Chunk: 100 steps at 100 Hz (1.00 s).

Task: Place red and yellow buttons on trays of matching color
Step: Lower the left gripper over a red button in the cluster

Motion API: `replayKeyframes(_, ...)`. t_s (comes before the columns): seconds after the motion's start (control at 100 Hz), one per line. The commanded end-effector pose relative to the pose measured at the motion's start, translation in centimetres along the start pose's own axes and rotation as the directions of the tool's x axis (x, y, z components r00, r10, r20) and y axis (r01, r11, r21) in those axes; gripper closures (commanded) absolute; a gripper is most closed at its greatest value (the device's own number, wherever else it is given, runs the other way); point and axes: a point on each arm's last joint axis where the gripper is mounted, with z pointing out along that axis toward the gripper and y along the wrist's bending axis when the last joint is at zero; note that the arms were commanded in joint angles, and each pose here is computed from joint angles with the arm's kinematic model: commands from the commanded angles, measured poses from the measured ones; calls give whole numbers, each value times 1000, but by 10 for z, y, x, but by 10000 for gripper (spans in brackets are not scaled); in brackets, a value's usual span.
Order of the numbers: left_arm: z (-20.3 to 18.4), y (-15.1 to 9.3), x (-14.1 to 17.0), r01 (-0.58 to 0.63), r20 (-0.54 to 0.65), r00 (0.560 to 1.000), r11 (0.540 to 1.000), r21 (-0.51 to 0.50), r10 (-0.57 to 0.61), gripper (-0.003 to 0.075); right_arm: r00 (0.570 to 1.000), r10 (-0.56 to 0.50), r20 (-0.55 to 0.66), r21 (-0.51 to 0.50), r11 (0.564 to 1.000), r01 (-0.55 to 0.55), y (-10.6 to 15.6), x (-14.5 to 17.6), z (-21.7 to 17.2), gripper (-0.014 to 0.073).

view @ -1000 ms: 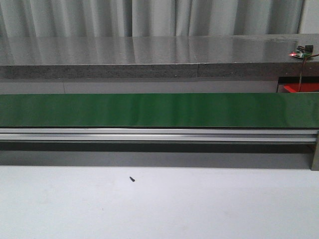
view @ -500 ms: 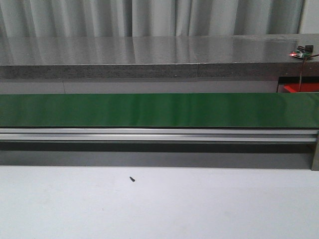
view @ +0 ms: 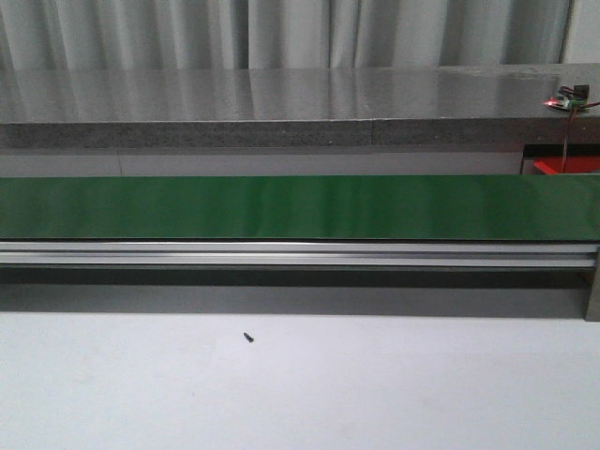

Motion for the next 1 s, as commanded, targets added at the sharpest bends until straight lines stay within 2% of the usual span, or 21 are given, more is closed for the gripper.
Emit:
replayKeyframes(0.0,4,2,-19,34,103,994,999,-26,-31,740,996,-9,83,-3,1000,9,1,-12,-5,663)
replayKeyframes(0.1,15,6,-22,2,69,998,996,-91,4,740,996,-9,83,-3,1000,9,1,-12,-5,663)
replayKeyframes(0.19,24,7,-29,-17,54,998,994,-104,22,740,996,-9,83,-3,1000,9,1,-12,-5,663)
replayKeyframes(0.28,33,9,-38,39,33,999,990,-135,-35,740,996,-9,83,-3,1000,9,1,-12,-5,663)
replayKeyframes(0.53,63,24,-75,101,-12,994,963,-249,-107,740,996,-9,83,-3,1000,9,1,-12,-5,663)
replayKeyframes(0.69,80,43,-97,181,6,982,930,-319,-189,739,996,-9,83,-3,1000,9,1,-12,-5,663)
replayKeyframes(0.99,112,83,-115,274,2,953,864,-423,-301,736,996,-9,83,-3,1000,9,1,-12,-5,663)
